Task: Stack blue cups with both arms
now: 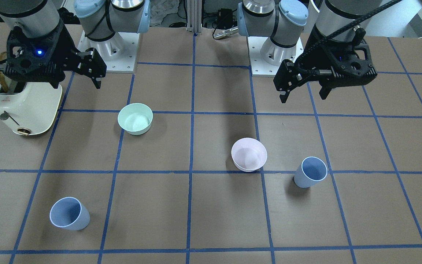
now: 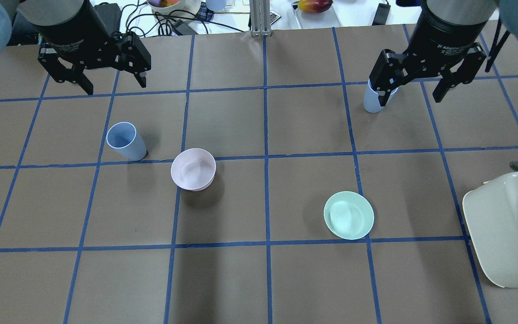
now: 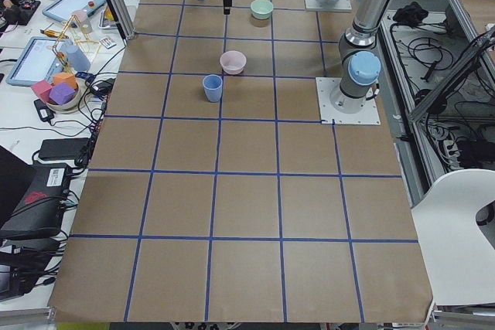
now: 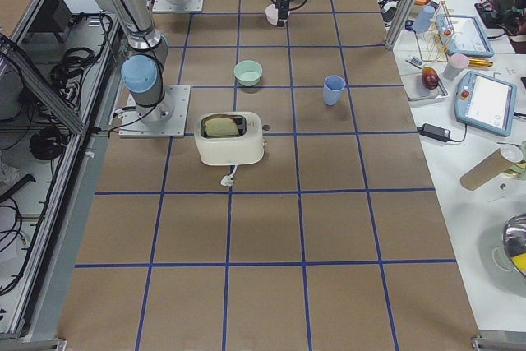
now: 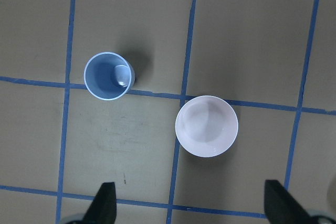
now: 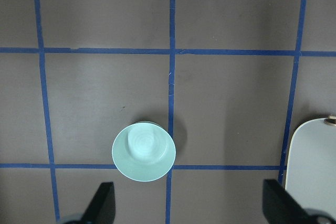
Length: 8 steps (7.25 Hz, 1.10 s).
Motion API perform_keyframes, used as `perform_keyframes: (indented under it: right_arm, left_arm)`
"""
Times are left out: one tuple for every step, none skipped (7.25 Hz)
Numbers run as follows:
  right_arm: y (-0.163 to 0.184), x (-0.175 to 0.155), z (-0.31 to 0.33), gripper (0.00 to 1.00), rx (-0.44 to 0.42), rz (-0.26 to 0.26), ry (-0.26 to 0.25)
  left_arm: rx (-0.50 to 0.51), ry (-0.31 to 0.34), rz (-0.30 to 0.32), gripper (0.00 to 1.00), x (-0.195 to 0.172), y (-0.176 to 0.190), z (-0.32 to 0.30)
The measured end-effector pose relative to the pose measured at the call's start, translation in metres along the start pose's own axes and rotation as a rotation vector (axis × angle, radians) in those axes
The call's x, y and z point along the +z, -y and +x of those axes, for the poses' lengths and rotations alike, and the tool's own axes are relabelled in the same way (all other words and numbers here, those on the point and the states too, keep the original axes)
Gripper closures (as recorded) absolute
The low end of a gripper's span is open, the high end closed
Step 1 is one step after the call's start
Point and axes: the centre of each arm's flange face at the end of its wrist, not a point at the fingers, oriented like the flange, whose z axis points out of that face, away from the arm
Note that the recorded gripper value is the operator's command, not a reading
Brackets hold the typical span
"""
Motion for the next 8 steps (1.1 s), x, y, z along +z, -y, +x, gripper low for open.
perform_keyframes:
  right_arm:
    - [0.000, 0.001, 0.000, 0.00, 0.001, -0.001, 0.000]
    - [0.001, 0.001, 0.000, 0.00, 0.001, 0.000, -0.001]
    - [0.001, 0.000, 0.000, 0.00, 0.001, 0.001, -0.001]
    - [0.001, -0.001, 0.000, 0.00, 0.002, 0.005, -0.001]
    - [0.002, -0.002, 0.000, 0.00, 0.003, 0.011, 0.001]
    - [0.002, -0.002, 0.000, 0.00, 0.004, 0.017, 0.002]
    - [0.003, -0.002, 0.000, 0.00, 0.004, 0.019, 0.002]
    - [0.003, -0.001, 0.000, 0.00, 0.003, 0.018, 0.002]
  left_arm:
    - [0.000, 0.000, 0.000, 0.00, 0.000, 0.000, 0.000]
    - [0.000, 0.000, 0.000, 0.00, 0.000, -0.001, 0.000]
    - [0.000, 0.001, 0.001, 0.00, 0.000, -0.001, 0.000]
    - [0.000, 0.001, 0.001, 0.00, -0.001, -0.001, 0.000]
    - [0.000, 0.001, 0.001, 0.00, -0.001, -0.001, 0.000]
    - [0.001, 0.002, -0.001, 0.00, 0.000, 0.000, 0.000]
    - [0.003, 0.000, -0.006, 0.00, 0.005, 0.003, -0.001]
    - [0.016, -0.004, -0.014, 0.00, 0.016, 0.012, -0.003]
